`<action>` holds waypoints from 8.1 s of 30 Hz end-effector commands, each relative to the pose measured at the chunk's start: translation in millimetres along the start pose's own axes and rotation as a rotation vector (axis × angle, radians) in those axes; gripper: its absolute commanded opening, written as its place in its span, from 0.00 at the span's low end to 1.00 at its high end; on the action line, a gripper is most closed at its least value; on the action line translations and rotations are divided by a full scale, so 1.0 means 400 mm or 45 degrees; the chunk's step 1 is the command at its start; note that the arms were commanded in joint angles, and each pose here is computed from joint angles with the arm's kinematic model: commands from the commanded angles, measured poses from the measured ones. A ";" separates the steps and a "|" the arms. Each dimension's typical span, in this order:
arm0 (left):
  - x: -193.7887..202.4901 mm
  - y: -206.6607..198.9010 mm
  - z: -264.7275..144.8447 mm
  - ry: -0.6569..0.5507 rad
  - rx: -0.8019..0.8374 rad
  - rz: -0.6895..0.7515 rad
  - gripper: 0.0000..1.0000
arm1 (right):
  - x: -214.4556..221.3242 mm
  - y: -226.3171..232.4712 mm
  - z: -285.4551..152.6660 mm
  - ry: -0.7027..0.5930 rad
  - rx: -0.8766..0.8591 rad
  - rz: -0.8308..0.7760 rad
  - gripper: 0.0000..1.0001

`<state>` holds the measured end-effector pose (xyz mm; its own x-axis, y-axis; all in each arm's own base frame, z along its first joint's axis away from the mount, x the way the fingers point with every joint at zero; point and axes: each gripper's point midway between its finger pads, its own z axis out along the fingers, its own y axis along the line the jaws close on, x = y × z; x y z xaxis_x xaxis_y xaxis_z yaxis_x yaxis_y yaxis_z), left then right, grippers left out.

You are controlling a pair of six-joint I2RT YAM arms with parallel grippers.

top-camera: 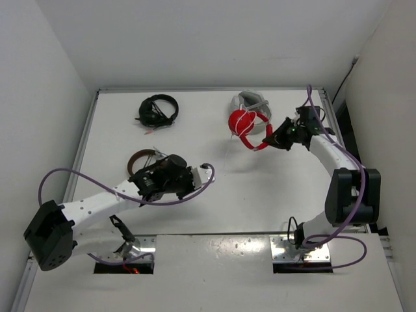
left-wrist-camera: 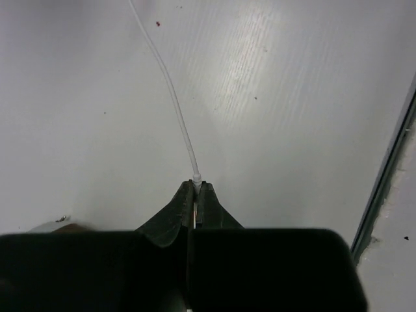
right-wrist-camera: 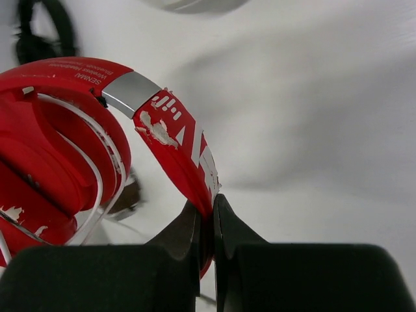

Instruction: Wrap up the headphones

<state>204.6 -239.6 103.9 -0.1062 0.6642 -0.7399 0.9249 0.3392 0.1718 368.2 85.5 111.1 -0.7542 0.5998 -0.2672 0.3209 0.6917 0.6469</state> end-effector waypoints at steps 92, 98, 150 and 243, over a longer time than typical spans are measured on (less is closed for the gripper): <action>-0.669 -0.058 -0.267 -0.719 -0.025 0.034 0.00 | 0.046 0.093 -0.059 -0.072 -0.127 -0.469 0.00; -0.663 0.072 -0.276 -0.712 -0.246 -0.033 0.00 | 0.100 0.097 -0.082 -0.113 -0.141 -0.728 0.00; -0.133 0.041 0.265 -0.149 0.752 -1.402 0.00 | 0.214 -0.067 -0.002 -0.074 0.165 -0.359 0.00; 0.103 0.434 -0.401 0.105 -0.865 -0.817 0.99 | 0.029 -0.384 -0.437 -0.221 0.175 -0.998 0.99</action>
<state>304.7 -72.1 213.8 -0.5634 0.2494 -0.7876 0.3271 0.9428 0.0646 219.5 -95.9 141.3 -0.7056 0.0916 -0.7027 -0.0214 0.9884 0.1502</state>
